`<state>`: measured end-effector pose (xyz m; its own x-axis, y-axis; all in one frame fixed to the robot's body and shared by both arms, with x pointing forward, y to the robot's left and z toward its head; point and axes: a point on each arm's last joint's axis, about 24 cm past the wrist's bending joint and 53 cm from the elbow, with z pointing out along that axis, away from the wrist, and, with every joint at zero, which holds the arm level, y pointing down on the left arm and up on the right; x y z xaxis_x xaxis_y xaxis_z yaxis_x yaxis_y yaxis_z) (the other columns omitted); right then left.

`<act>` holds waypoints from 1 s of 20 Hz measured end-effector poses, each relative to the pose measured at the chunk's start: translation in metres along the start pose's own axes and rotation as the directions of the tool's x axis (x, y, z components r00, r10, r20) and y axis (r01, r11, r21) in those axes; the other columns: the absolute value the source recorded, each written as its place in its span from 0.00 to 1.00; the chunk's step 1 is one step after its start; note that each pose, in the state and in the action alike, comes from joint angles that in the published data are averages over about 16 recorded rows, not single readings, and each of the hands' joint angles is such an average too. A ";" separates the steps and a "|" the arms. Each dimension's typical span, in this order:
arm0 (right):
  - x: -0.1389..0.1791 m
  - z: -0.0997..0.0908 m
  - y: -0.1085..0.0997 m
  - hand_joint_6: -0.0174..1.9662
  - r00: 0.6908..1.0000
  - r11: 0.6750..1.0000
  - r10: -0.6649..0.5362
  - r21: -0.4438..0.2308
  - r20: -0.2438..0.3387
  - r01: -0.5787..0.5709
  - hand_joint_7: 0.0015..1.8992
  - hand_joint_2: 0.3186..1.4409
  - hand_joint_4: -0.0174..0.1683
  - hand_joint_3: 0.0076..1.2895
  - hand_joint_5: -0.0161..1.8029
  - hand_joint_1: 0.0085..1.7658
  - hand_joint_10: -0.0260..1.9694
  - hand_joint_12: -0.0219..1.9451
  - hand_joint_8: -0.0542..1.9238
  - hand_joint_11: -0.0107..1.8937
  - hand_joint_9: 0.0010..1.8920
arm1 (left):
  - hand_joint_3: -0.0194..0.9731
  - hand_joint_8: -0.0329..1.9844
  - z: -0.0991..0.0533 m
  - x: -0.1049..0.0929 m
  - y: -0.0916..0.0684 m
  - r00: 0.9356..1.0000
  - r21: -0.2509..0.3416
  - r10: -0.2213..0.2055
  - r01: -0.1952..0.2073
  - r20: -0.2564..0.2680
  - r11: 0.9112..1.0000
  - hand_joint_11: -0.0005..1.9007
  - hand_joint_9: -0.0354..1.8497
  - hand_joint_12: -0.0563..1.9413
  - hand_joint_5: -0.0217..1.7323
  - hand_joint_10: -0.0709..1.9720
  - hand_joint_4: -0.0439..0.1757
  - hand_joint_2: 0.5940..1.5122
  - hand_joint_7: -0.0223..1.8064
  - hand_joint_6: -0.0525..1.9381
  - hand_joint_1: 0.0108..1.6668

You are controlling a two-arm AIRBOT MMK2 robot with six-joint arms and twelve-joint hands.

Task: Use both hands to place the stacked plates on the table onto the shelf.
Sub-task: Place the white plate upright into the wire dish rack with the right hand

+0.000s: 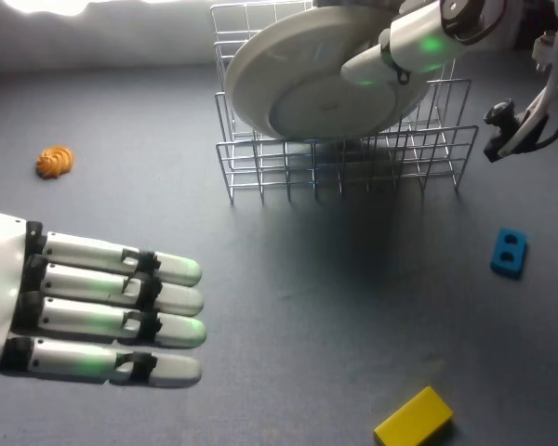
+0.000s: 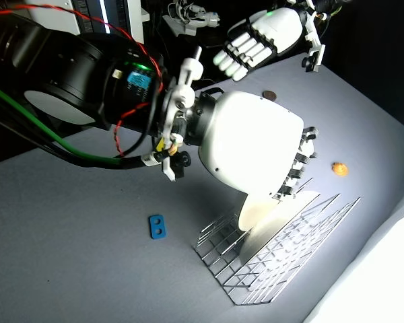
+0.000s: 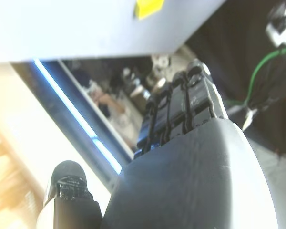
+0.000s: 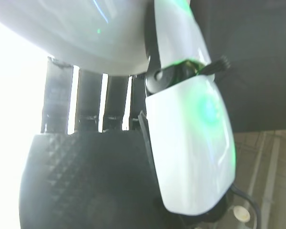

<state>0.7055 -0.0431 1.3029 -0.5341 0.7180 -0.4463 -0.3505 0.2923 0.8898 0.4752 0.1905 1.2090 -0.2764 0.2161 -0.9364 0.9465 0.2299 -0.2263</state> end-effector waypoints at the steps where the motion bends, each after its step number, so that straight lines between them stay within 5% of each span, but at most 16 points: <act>1: 0.000 0.001 -0.002 0.51 1.000 1.000 0.001 0.004 0.001 -0.001 0.55 0.61 0.03 0.01 0.48 0.77 0.54 0.61 0.48 0.47 0.54 | 0.04 0.02 0.001 0.001 0.003 1.000 -0.016 0.007 -0.007 -0.001 1.000 0.01 0.03 0.03 0.03 0.04 0.22 0.49 0.02 0.04 0.01; 9: 0.003 0.007 -0.023 0.51 1.000 0.999 0.001 0.039 -0.001 -0.001 0.55 0.61 0.02 0.01 0.47 0.77 0.54 0.60 0.48 0.48 0.54 | 0.04 0.02 0.007 0.002 0.021 0.998 -0.099 0.057 -0.057 0.000 0.993 0.01 0.03 0.03 0.03 0.04 0.23 0.49 0.02 0.04 0.01; 20: 0.011 0.008 -0.045 0.51 1.000 0.997 -0.016 0.078 -0.015 0.018 0.54 0.63 0.02 0.01 0.47 0.77 0.54 0.62 0.50 0.46 0.53 | 0.04 0.02 0.011 0.004 0.025 0.995 -0.117 0.097 -0.098 -0.009 0.988 0.01 0.03 0.03 0.03 0.04 0.23 0.49 0.02 0.04 0.01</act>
<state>0.7213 -0.0438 1.2589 -0.5394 0.7039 -0.4622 -0.2988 0.3532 0.8865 0.4996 0.1871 1.1970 -0.1844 0.2455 -0.9517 0.9429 0.3175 -0.1008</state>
